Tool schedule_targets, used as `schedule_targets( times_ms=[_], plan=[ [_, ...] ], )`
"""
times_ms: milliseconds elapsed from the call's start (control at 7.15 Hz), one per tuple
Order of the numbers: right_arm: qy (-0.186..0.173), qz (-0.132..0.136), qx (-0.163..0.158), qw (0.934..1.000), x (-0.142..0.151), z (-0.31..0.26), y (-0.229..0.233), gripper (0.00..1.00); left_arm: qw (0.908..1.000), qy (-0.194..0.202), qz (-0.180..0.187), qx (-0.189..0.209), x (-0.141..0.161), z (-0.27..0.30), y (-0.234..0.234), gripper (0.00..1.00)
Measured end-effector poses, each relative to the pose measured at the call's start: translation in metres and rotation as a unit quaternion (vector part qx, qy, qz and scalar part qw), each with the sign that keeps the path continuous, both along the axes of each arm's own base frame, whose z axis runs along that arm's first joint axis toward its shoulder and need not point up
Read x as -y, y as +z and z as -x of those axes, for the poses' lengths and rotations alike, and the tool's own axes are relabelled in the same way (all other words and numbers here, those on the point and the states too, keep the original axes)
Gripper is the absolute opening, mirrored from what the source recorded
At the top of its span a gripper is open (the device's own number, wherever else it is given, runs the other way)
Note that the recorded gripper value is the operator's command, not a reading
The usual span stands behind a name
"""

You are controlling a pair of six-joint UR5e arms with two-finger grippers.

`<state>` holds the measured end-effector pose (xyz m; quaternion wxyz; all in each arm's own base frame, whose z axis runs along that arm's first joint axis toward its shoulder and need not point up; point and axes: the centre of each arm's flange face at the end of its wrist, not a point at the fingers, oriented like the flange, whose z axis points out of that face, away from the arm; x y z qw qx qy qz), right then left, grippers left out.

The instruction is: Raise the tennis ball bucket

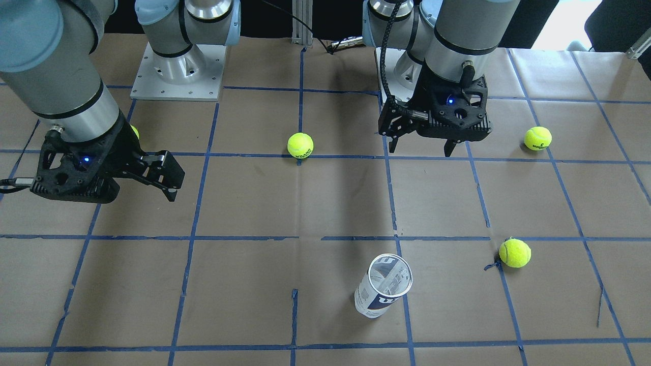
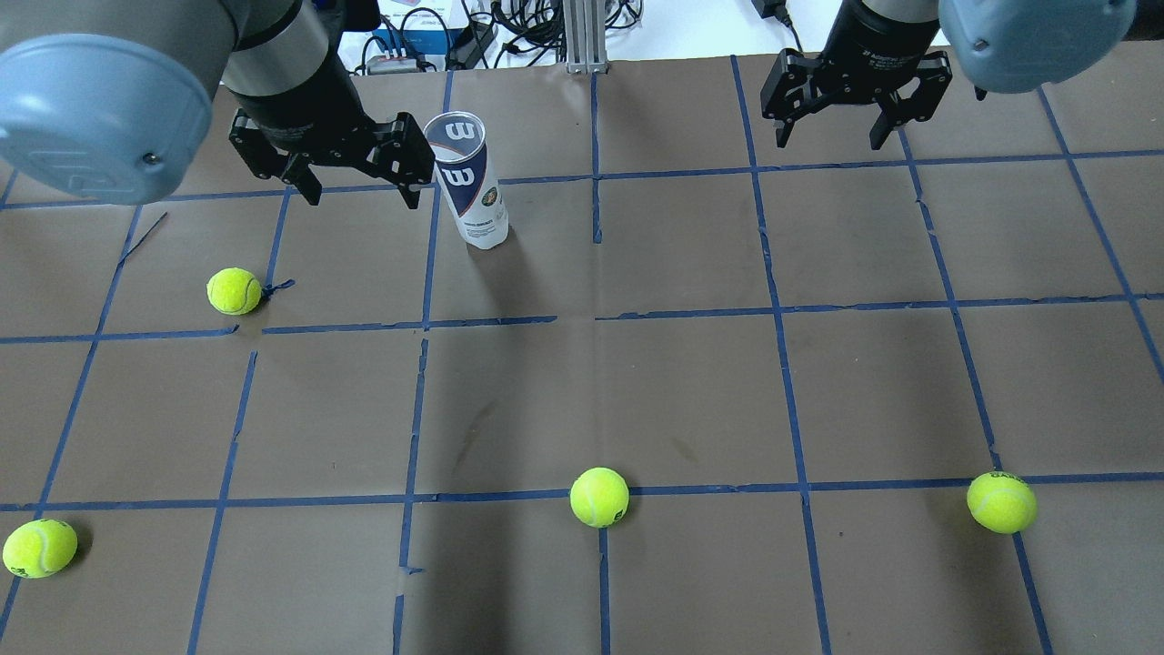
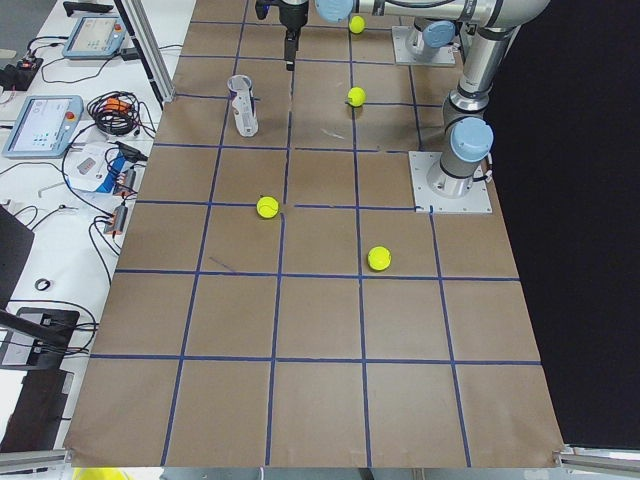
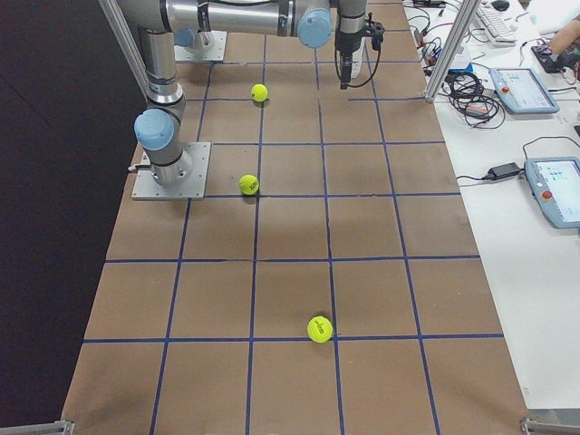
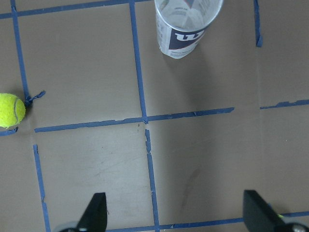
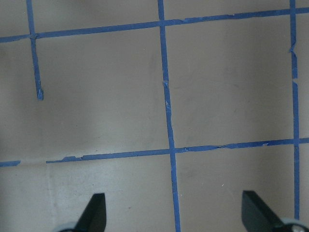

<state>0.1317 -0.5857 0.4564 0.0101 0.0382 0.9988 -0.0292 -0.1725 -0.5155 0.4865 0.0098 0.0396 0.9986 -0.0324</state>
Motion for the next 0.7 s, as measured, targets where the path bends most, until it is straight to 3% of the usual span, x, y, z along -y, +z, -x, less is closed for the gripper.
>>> schedule_targets(
  times_ms=[419, 699],
  plan=[
    [-0.003, 0.005, -0.015, 0.9999, -0.003, 0.003, 0.008, 1.0, 1.0, 0.003, 0.002, 0.001, -0.001, -0.004, 0.003, 1.0],
    [-0.005, -0.011, -0.031, 0.9994, -0.009, 0.006, 0.013, 1.0, 1.0, 0.003, 0.003, 0.007, -0.001, -0.005, 0.003, 1.0]
  ],
)
